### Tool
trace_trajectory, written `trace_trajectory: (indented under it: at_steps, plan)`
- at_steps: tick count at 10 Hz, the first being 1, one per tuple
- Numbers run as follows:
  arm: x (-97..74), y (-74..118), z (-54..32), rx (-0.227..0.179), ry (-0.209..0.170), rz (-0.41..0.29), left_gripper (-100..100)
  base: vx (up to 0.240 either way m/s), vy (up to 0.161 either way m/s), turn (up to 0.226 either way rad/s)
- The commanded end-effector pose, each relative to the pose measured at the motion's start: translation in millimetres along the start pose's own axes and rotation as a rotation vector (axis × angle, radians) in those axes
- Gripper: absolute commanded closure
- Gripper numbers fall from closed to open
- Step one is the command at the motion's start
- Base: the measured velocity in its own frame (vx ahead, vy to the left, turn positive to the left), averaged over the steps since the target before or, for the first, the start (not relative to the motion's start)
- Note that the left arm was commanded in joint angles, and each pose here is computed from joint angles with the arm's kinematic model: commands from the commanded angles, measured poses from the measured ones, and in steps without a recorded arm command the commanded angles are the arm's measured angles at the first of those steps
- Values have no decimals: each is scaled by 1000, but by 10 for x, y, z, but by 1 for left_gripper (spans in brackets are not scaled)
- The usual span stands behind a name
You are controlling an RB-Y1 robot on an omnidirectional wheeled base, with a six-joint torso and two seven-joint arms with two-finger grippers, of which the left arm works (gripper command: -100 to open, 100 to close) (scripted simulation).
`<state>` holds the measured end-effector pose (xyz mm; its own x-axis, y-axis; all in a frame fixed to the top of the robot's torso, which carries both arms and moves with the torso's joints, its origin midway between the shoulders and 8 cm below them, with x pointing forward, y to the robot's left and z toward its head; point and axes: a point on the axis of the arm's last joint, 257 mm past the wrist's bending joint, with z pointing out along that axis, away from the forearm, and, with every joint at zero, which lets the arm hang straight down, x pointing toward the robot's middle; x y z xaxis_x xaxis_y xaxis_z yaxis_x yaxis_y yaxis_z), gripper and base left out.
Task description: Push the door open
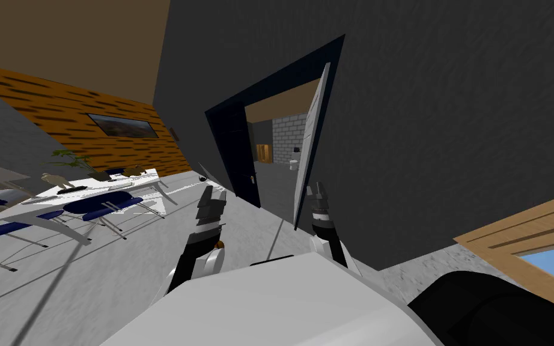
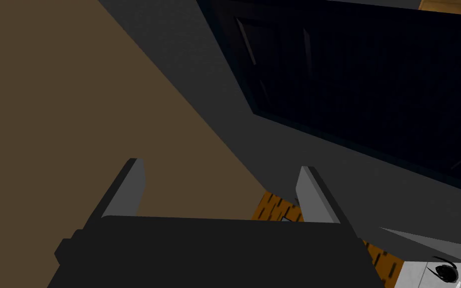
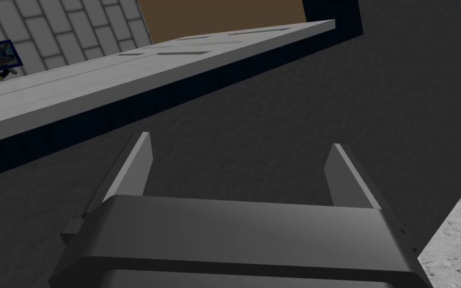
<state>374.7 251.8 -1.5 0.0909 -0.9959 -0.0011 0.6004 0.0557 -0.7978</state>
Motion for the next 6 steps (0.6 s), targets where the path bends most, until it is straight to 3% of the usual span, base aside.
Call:
trace_trajectory:
  at_steps: [1,6]
  plan:
    - [26,83,-25,-8,16,0,-100,109,66,-10]
    - [108,395,-132,-41,70,-4,-100,91,6,-25]
